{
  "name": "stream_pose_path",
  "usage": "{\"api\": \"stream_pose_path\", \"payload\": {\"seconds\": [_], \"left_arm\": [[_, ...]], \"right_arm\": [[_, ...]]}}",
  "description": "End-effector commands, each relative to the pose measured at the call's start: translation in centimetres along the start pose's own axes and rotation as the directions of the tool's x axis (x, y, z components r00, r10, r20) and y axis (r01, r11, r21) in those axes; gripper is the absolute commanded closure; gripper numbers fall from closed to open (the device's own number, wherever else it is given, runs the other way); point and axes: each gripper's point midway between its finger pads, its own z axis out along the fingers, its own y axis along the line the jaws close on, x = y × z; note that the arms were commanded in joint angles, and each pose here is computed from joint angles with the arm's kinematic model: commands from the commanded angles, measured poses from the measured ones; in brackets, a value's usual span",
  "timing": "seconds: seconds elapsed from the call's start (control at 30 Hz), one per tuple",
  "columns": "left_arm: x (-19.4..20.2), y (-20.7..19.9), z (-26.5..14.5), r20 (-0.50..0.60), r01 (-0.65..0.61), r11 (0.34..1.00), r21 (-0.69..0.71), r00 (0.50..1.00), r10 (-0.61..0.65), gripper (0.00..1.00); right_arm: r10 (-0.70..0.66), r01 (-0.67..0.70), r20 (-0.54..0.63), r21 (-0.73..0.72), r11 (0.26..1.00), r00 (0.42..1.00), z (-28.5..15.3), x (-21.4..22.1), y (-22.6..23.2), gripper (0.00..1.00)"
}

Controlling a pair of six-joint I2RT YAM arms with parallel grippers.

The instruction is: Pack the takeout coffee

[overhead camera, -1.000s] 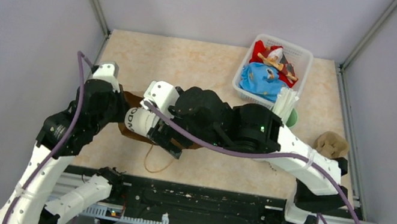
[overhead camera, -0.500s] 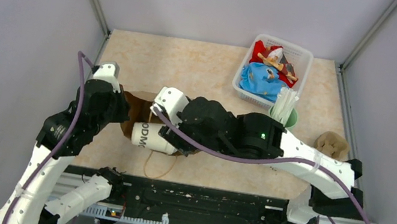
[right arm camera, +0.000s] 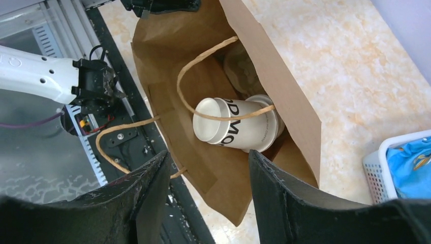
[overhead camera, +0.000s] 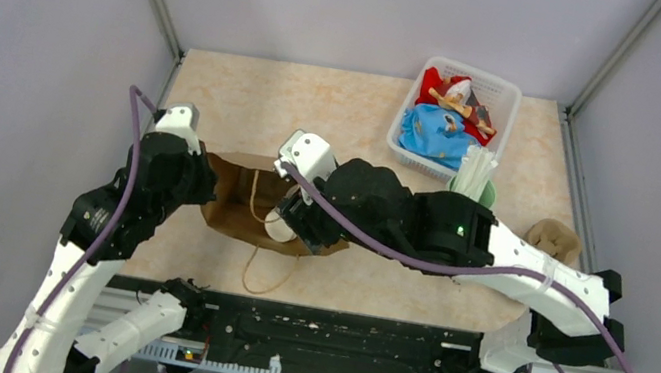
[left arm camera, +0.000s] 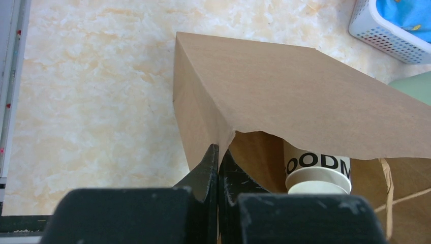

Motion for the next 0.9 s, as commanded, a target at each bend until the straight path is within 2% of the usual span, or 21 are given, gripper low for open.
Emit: {"api": "stream_pose_path", "payload": {"seconds": [0.0, 0.13, 0.23, 0.3, 0.4, 0.53, 0.67, 0.7, 0.8, 0.87], "left_arm": [[-0.6, -0.7, -0.1, 0.033, 0.024, 0.999, 0.035, 0.999, -0.025, 1.00], [-0.4, -0.8, 0.0, 0.029, 0.041, 0.998, 0.043, 0.999, -0.042, 1.00], [-0.5, -0.9, -0.1, 0.032, 0.044, 0.998, 0.048, 0.998, -0.045, 1.00], [-0.6, -0.9, -0.2, 0.035, 0.043, 0.998, 0.052, 0.998, -0.045, 1.00], [-0.5, -0.9, -0.3, 0.032, 0.038, 0.998, 0.052, 0.999, -0.040, 1.00], [-0.5, -1.0, -0.3, 0.030, 0.038, 0.998, 0.053, 0.999, -0.040, 1.00], [-0.4, -1.0, -0.5, 0.025, 0.054, 0.997, 0.058, 0.998, -0.055, 1.00], [-0.3, -1.1, -0.6, 0.021, 0.059, 0.996, 0.061, 0.998, -0.060, 1.00], [0.2, -1.2, -0.6, 0.002, 0.071, 0.995, 0.068, 0.997, -0.071, 1.00], [0.4, -1.3, -0.6, -0.006, 0.075, 0.994, 0.075, 0.997, -0.075, 1.00]], "right_arm": [[0.077, -0.077, -0.004, -0.010, 0.997, 0.997, 0.6, 0.1, 0.0, 0.43], [0.090, -0.093, -0.061, -0.049, 0.994, 0.994, 1.6, 1.8, 1.2, 0.40], [0.081, -0.091, -0.129, -0.072, 0.993, 0.988, 2.8, 3.7, 2.1, 0.33], [0.065, -0.078, -0.174, -0.071, 0.994, 0.983, 3.4, 4.8, 2.3, 0.29], [0.084, -0.093, -0.200, -0.037, 0.995, 0.976, 4.3, 5.0, 1.9, 0.29], [0.157, -0.166, -0.276, -0.011, 0.986, 0.948, 5.8, 6.6, 1.8, 0.44], [0.206, -0.198, -0.315, 0.057, 0.978, 0.926, 6.9, 8.3, 1.1, 0.47], [0.230, -0.211, -0.330, 0.095, 0.973, 0.915, 7.5, 8.7, 0.8, 0.45], [0.268, -0.220, -0.341, 0.171, 0.960, 0.901, 8.4, 9.2, 0.1, 0.30], [0.282, -0.220, -0.330, 0.213, 0.952, 0.901, 9.1, 9.5, -0.3, 0.27]]}}
